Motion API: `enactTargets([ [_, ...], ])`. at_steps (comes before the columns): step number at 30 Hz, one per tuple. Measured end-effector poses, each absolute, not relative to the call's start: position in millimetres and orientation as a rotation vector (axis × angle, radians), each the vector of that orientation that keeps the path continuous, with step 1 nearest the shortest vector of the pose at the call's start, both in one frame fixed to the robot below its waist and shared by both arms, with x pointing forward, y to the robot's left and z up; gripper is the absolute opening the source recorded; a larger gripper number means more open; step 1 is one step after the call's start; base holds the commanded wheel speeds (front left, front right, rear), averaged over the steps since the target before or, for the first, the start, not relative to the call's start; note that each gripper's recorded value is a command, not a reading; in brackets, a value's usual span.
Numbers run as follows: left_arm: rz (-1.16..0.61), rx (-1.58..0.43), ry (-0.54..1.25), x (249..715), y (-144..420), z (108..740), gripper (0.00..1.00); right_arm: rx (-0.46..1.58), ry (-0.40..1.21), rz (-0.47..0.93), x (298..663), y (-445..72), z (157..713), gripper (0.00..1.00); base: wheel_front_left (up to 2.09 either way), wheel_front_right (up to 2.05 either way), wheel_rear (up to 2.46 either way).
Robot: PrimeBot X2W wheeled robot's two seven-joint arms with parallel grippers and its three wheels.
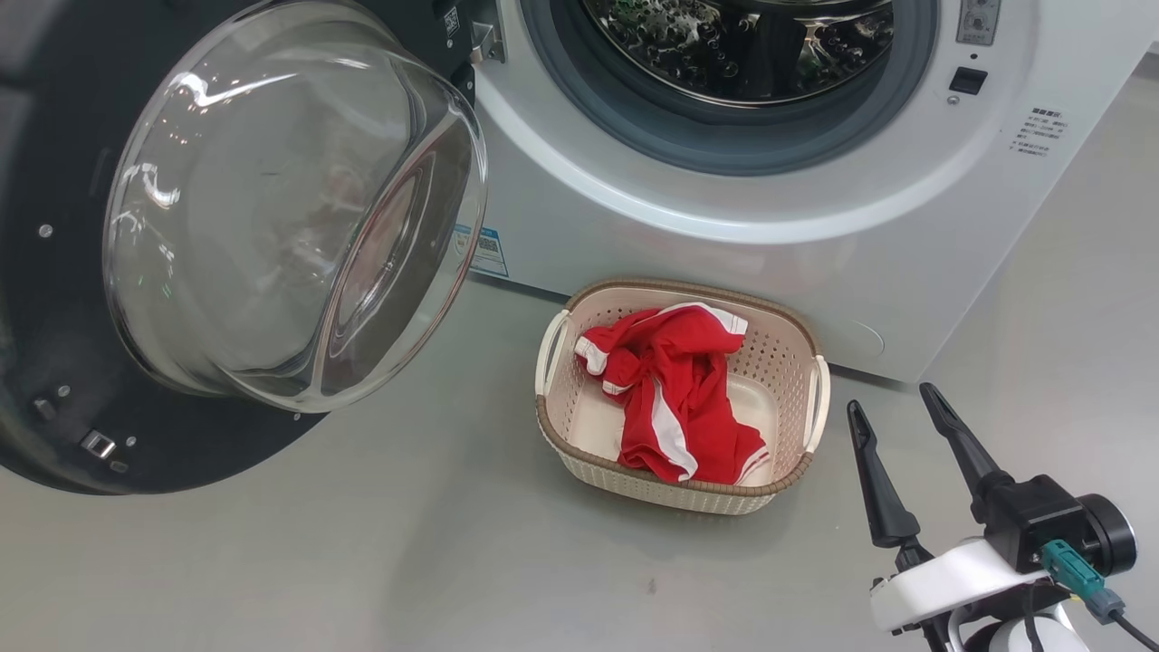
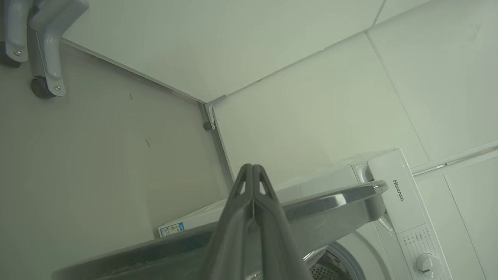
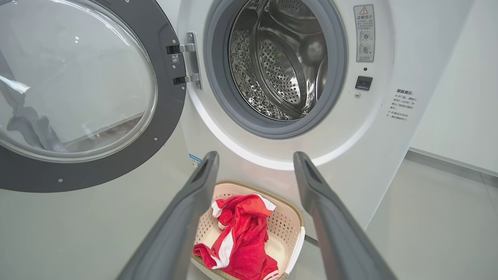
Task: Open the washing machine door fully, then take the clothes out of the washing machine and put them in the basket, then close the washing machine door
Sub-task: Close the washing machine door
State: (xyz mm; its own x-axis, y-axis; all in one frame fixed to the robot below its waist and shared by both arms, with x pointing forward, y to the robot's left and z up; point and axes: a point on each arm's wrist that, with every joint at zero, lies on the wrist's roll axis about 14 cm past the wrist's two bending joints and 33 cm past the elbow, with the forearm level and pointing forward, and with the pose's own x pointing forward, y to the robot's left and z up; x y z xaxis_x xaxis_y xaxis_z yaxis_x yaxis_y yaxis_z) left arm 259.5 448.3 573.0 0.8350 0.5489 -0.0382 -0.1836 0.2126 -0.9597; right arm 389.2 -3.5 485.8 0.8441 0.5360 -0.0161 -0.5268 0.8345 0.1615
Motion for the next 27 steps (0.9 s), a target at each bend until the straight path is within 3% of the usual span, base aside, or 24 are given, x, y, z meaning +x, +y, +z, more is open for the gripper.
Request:
enactTargets([
  [10, 0.471, -1.274, -0.170, 273, 430, 551, 0.00, 0.157, 0.068, 0.561, 391, -4, 483, 1.00, 0.00, 0.00, 0.00],
  [27, 0.377, -1.330, -0.078, 289, 416, 541, 0.00, 0.157, 0.059, 0.549, 398, -8, 484, 1.00, 0.00, 0.00, 0.00],
])
